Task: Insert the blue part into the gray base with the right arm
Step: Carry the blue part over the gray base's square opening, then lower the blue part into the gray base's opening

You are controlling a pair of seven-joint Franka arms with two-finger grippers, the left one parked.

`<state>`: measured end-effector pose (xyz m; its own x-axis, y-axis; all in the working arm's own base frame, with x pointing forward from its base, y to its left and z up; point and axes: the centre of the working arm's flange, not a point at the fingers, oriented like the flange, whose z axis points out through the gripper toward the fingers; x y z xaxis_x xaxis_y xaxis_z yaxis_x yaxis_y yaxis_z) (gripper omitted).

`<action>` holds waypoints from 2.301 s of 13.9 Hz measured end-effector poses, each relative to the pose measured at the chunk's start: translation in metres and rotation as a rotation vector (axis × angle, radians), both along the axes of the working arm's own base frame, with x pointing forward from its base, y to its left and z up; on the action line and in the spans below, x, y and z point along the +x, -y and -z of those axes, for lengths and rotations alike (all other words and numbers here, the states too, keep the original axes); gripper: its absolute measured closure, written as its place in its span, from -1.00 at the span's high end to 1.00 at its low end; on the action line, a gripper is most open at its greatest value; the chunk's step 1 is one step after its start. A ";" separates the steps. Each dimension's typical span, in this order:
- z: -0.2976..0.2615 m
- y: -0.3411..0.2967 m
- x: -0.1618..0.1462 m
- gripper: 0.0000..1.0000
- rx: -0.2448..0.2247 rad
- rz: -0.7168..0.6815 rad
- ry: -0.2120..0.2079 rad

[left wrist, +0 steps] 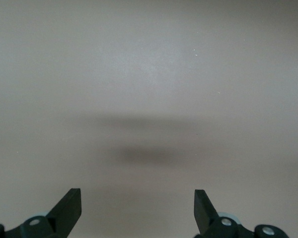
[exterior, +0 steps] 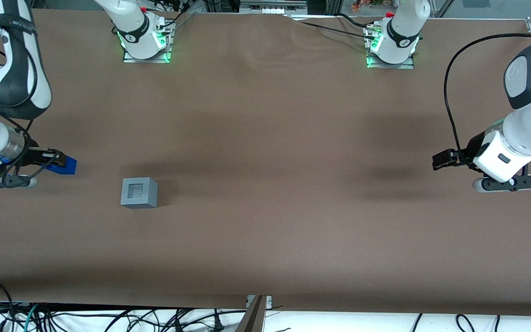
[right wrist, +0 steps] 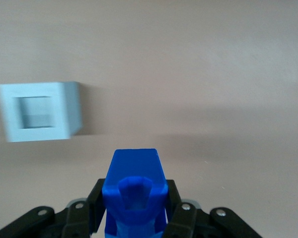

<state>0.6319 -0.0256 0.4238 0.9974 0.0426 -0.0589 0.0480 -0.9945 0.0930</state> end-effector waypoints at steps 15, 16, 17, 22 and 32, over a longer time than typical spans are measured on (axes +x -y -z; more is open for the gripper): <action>0.087 -0.134 0.032 0.02 0.005 0.007 0.023; 0.089 -0.134 0.032 0.02 0.006 0.007 0.025; 0.093 -0.134 0.033 0.02 0.006 0.007 0.024; 0.109 -0.132 0.034 0.02 0.004 0.008 0.012; 0.111 -0.133 0.036 0.02 0.006 0.006 0.020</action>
<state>0.6677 0.1070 0.3124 0.9986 0.0367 -0.0391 0.0401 -0.9953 0.0880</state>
